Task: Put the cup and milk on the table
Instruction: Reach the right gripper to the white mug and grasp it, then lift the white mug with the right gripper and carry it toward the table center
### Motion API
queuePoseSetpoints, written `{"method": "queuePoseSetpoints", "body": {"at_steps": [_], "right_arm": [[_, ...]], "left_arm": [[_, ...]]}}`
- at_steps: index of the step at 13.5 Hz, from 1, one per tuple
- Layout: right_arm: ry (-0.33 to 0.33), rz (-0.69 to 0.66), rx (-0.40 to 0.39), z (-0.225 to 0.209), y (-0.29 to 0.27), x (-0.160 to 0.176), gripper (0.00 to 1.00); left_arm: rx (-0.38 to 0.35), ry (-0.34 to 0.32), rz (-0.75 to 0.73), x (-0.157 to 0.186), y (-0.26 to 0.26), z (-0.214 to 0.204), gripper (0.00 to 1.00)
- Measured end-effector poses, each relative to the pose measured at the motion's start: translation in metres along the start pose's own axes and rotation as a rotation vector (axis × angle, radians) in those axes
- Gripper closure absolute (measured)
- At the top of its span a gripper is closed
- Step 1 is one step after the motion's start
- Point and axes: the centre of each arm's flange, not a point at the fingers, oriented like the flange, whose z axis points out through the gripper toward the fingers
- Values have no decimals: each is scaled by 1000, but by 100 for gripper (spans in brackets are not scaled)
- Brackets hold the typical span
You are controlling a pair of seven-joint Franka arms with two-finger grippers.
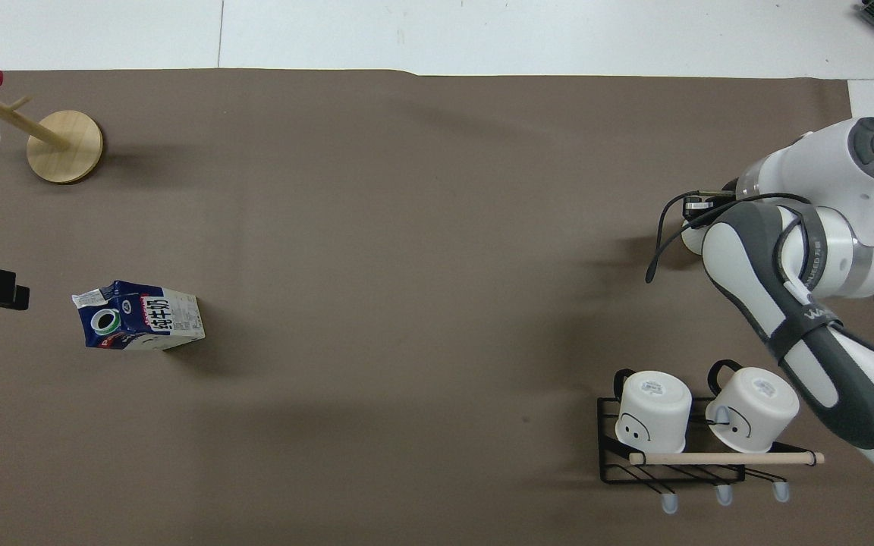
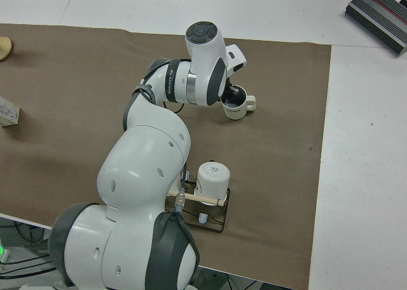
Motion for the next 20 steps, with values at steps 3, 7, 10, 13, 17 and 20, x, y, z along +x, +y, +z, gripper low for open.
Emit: {"method": "queuePoseSetpoints", "body": {"at_steps": [3,7,10,13,17,20], "right_arm": [[2,-1,1,-5,-1,0,96],[-1,15,4,-40,-14,-2,96],[-5,48,-17,-85,-60,-9,96],[4,108,-45,-116,-120,-23,96],[22,174,-36,-126,-202,-49,96],[36,198,-22,-134,-248,-69,96]], "left_arm": [[0,0,0,0,0,0,0],[0,0,0,0,0,0,0],[0,0,1,0,0,0,0],[0,0,1,0,1,0,0],[0,0,3,0,1,0,0],[2,0,16,0,9,0,0]]}}
